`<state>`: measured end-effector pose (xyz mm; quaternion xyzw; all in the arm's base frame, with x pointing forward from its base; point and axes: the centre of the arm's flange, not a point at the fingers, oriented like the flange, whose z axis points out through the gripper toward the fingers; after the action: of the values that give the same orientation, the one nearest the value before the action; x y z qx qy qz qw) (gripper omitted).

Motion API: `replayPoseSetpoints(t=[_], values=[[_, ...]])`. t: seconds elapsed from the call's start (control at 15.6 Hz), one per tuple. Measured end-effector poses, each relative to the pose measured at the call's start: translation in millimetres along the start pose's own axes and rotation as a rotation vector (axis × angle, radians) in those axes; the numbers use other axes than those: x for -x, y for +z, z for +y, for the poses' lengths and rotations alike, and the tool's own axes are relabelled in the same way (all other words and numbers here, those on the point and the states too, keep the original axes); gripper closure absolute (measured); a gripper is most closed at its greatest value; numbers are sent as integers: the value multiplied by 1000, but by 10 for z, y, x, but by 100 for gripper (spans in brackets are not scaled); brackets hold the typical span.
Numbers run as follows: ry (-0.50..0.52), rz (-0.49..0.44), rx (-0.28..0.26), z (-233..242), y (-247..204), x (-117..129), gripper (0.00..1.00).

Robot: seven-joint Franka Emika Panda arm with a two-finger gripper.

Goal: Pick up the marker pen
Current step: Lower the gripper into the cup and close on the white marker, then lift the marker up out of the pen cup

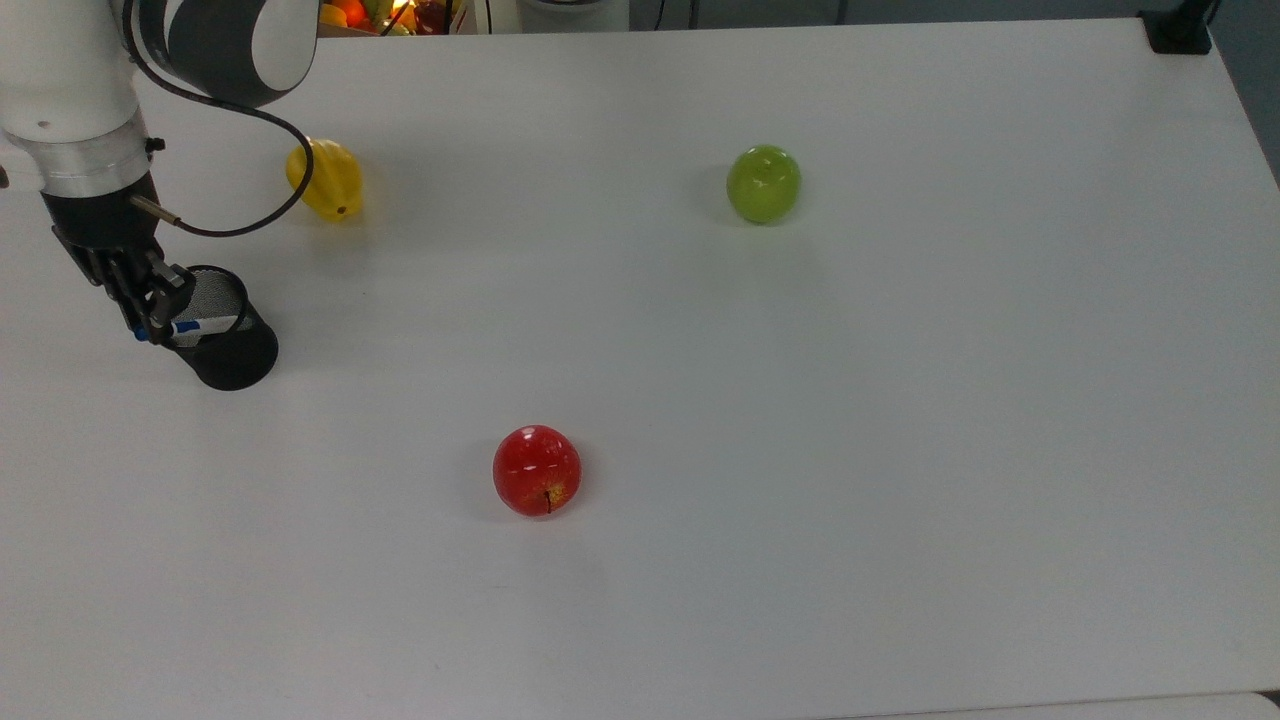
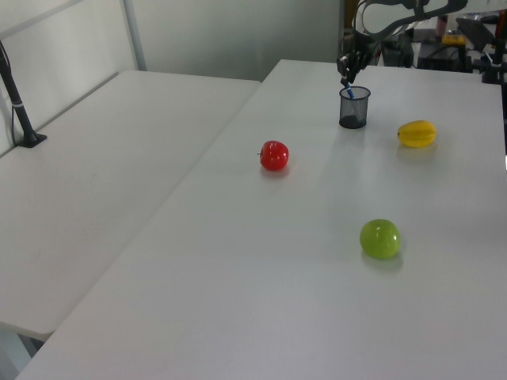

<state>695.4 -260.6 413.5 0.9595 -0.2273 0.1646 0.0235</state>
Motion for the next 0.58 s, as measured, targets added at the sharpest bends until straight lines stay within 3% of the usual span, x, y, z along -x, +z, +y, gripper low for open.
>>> replayPoseSetpoints(t=[0.58], values=[[-6,5,4,-11,-15,-12,83]])
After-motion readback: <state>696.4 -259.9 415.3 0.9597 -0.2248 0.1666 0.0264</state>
